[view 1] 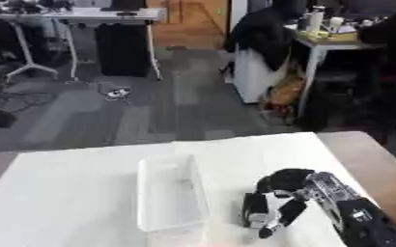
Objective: Pick up objects on the table and place them in the box.
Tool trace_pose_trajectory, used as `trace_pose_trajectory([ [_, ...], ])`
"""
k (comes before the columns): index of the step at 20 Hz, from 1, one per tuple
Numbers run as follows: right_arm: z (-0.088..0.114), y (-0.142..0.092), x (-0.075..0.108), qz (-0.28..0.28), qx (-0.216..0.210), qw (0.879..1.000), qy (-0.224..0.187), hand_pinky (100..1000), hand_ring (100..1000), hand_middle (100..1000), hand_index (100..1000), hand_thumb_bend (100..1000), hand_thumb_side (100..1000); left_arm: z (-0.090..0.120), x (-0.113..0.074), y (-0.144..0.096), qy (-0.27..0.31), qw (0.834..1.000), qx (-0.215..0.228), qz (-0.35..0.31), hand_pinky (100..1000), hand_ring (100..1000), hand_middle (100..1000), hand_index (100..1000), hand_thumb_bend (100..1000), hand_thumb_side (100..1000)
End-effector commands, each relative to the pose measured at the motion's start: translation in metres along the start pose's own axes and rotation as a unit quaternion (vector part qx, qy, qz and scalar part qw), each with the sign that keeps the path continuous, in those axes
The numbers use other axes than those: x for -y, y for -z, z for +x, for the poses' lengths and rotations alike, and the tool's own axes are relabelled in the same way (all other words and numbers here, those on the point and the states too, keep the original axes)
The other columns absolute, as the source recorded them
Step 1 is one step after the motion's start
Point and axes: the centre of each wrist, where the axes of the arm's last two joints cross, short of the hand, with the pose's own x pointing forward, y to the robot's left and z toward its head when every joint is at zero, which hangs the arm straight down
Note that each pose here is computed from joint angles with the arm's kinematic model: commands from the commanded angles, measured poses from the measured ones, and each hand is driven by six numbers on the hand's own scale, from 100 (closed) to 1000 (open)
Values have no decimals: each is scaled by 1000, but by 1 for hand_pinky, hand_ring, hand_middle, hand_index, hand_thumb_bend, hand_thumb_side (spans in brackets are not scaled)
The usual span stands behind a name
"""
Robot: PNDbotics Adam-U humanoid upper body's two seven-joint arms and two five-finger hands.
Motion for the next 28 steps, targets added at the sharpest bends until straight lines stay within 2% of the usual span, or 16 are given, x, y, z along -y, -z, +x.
trace_pose_trajectory([
  [1,-3,-1,8,-19,-10,1000,-6,781,755,789,856,848,1000,6,-6,7,7,1000,17,0,588,603,741,861,154,1000],
  [8,1,5,2,-30,-12,999,-3,772,734,753,832,835,1000,6,-5,7,6,1000,17,0,587,602,741,861,154,1000],
  [11,2,5,0,-41,-16,999,-1,751,704,705,798,826,1000,6,-5,7,6,1000,16,-1,587,602,741,861,154,1000],
  [14,2,6,-2,-63,-26,998,4,666,638,620,731,788,1000,6,-5,6,6,1000,16,-2,587,602,741,861,153,1000],
  [15,2,6,-3,-74,-32,997,6,666,638,620,731,788,1000,6,-5,6,6,1000,16,-2,587,602,741,861,153,1000],
  [16,2,7,-4,-83,-37,996,7,597,595,561,692,790,999,6,-5,6,6,1000,16,-2,586,602,741,861,153,1000],
  [20,3,9,-9,-121,-55,991,6,440,514,449,592,781,961,6,-5,6,5,1000,16,-3,586,602,741,861,153,1000],
  [21,4,9,-10,-130,-59,990,4,440,514,449,592,781,961,6,-4,6,5,1000,16,-3,586,602,741,861,153,1000],
  [22,4,10,-12,-139,-62,988,4,371,480,395,538,788,955,6,-4,7,5,1000,16,-3,586,602,741,861,153,1000],
  [23,4,11,-15,-147,-65,987,4,395,491,407,547,785,958,6,-4,7,5,1000,16,-3,586,602,741,861,153,1000],
  [24,4,12,-18,-153,-67,986,5,324,452,373,520,788,940,6,-4,7,5,1000,16,-3,587,602,741,861,153,1000],
  [28,4,14,-29,-173,-80,982,11,275,422,352,509,773,909,6,-4,7,5,1000,16,-2,586,602,741,861,153,1000],
])
